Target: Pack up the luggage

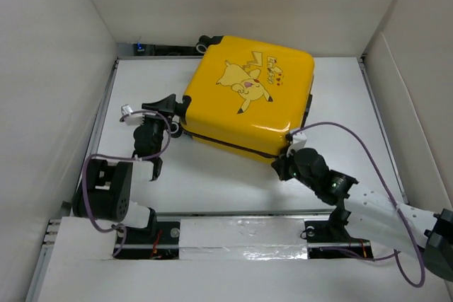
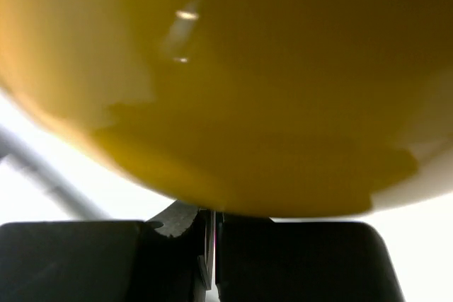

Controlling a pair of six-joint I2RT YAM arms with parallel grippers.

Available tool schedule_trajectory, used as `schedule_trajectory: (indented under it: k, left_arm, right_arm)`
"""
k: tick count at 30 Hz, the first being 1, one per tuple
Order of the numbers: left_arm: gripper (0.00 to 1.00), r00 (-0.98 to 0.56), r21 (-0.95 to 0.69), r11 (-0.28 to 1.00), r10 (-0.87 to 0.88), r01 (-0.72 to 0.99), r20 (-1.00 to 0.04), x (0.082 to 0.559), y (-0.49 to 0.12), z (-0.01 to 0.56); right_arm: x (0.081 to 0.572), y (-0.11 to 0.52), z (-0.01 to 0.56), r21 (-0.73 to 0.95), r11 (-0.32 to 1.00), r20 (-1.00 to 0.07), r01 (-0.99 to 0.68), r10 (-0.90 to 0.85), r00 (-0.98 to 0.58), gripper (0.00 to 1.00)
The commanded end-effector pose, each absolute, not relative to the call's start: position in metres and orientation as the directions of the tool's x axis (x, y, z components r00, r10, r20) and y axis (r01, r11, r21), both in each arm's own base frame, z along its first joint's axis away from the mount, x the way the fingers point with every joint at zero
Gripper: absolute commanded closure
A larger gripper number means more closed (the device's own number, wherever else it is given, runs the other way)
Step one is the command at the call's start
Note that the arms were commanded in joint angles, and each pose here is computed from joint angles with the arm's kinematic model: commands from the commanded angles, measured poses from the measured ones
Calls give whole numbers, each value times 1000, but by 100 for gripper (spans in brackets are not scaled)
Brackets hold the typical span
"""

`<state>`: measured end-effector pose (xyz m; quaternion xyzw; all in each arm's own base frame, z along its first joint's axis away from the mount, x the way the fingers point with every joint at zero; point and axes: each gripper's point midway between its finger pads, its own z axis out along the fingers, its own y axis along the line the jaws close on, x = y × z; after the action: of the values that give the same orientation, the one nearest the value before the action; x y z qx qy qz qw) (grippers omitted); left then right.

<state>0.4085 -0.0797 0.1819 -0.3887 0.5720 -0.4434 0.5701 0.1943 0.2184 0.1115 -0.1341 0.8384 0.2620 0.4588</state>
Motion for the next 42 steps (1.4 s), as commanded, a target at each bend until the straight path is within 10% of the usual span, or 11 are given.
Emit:
schedule_trajectory:
  k: [1, 13, 23, 31, 42]
  left_arm:
    - [100, -348, -858, 374, -799, 351, -490, 327, -173, 190]
    - [100, -461, -796, 332, -676, 506, -575, 244, -267, 252]
    - [100, -426, -801, 476, -680, 363, -597, 253, -226, 208]
    - [100, -286, -739, 647, -683, 188, -672, 294, -164, 162]
    - [100, -462, -794, 595, -674, 123, -576, 304, -190, 94]
  right_arm:
    - [257, 231, 220, 328, 799, -938, -503, 211, -276, 100]
    - [168, 369, 161, 363, 564, -909, -742, 37, -416, 100]
    - [194, 287, 193, 316, 750, -932, -581, 131, -338, 100]
    - [213, 260, 209, 337, 723, -934, -603, 173, -314, 100]
    - [189, 261, 212, 370, 626, -921, -686, 153, -358, 100]
